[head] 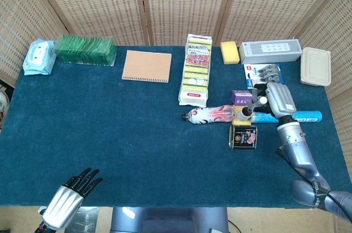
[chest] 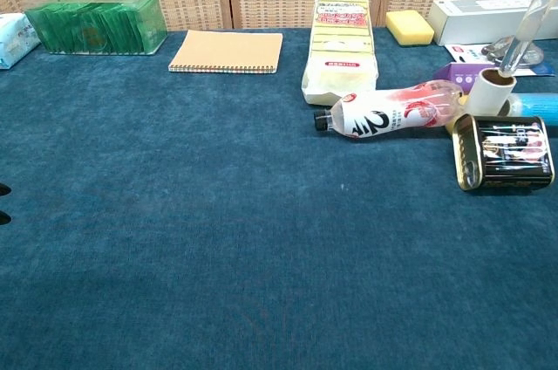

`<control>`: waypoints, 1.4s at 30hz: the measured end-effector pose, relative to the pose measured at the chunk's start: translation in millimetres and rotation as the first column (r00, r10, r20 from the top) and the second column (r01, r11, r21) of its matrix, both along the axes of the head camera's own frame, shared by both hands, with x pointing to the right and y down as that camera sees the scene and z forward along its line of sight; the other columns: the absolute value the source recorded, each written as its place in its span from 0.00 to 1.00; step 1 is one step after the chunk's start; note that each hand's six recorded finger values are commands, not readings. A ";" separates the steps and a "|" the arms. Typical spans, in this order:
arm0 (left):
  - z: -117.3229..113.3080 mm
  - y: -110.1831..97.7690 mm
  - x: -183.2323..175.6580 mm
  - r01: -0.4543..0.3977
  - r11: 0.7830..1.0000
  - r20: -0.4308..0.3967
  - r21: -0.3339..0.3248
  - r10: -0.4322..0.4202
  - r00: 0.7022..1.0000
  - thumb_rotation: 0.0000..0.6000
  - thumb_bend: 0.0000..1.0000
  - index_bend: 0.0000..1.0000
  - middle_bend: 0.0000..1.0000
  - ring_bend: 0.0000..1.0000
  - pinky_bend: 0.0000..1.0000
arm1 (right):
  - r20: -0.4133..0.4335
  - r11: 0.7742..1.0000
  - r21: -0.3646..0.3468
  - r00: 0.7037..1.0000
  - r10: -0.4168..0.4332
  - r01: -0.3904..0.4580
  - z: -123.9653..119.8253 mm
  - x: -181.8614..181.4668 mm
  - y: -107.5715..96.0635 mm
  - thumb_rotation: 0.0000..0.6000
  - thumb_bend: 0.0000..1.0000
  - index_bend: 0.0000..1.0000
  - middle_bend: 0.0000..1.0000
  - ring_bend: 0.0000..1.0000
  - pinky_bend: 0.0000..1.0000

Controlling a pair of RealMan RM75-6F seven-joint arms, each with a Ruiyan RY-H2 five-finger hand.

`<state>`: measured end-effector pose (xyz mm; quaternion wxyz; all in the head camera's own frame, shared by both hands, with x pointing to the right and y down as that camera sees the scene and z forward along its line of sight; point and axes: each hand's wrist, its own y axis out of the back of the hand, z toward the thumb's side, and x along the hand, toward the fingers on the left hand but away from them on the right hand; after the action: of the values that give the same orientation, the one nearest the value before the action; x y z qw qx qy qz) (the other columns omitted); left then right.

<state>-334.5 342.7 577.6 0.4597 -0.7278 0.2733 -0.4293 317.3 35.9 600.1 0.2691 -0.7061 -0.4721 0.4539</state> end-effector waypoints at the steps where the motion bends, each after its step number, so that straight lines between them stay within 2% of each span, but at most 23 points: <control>1: -0.1 -0.1 -0.2 0.001 1.000 0.000 0.000 -0.001 1.000 1.00 0.28 0.22 0.18 0.16 0.41 | -0.002 1.000 -0.001 1.000 -0.001 0.001 0.9 -0.1 -0.2 1.00 0.47 0.91 1.00 1.00 1.00; 30: 4.2 -0.2 1.3 -0.002 1.000 0.014 -0.013 0.002 1.000 1.00 0.28 0.22 0.18 0.16 0.41 | 0.008 0.997 -0.072 1.000 0.011 -0.011 34.1 -0.2 -1.3 1.00 0.45 0.91 1.00 1.00 1.00; 42: 6.6 -0.8 2.6 -0.008 1.000 0.018 -0.020 0.008 1.000 1.00 0.28 0.22 0.18 0.16 0.41 | 0.013 0.992 -0.122 1.000 0.016 -0.015 61.3 0.9 3.3 1.00 0.44 0.91 1.00 1.00 1.00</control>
<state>-331.9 341.9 584.1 0.4566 -0.7295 0.2617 -0.4368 318.2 39.3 661.4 0.2186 -0.7208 -0.4509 0.4788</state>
